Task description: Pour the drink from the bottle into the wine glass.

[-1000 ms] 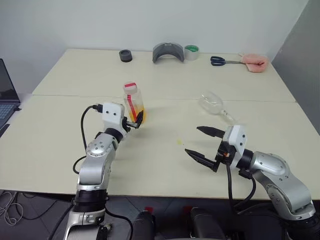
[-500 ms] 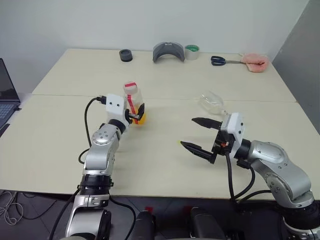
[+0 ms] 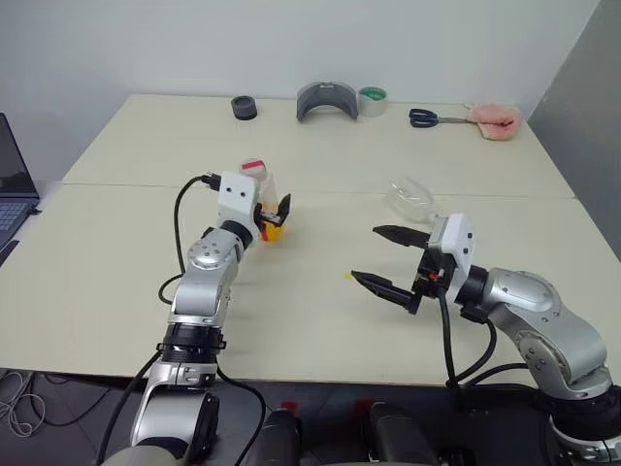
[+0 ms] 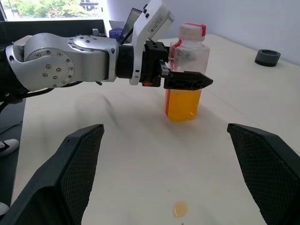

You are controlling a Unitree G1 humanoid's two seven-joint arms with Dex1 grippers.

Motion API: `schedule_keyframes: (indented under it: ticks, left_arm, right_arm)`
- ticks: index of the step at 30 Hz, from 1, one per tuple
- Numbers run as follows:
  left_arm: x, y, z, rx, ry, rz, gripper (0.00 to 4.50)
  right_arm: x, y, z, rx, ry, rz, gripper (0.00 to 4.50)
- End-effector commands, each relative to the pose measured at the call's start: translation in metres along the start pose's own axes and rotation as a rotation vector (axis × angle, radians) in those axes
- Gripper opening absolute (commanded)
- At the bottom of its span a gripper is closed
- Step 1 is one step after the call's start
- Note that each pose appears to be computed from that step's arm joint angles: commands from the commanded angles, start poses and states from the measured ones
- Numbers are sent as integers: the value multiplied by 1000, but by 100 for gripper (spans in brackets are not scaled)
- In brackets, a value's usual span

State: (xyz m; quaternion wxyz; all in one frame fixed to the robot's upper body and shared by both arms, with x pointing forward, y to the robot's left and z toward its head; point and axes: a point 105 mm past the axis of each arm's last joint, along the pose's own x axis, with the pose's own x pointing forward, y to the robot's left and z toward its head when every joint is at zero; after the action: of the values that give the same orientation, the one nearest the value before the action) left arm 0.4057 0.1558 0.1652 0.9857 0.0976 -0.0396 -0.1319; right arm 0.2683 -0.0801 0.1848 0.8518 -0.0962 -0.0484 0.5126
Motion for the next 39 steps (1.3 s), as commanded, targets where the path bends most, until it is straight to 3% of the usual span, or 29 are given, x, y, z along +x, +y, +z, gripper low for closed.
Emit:
schedule_keyframes:
  ticks: [1, 18, 26, 39]
  left_arm:
    - [3, 4, 28, 17, -74, 24, 443]
    - [1, 3, 32, -16, -65, 43, 443]
    - [-2, -1, 26, -22, -42, 52, 201]
    - [-7, -7, 25, -92, -55, 25, 192]
  right_arm:
    - [-3, 0, 13, -39, -32, 2, 450]
    - [-4, -2, 12, -38, -24, 7, 450]
    - [-4, -2, 11, -38, -22, 8, 450]
    - [-3, -3, 13, -42, -31, 8, 450]
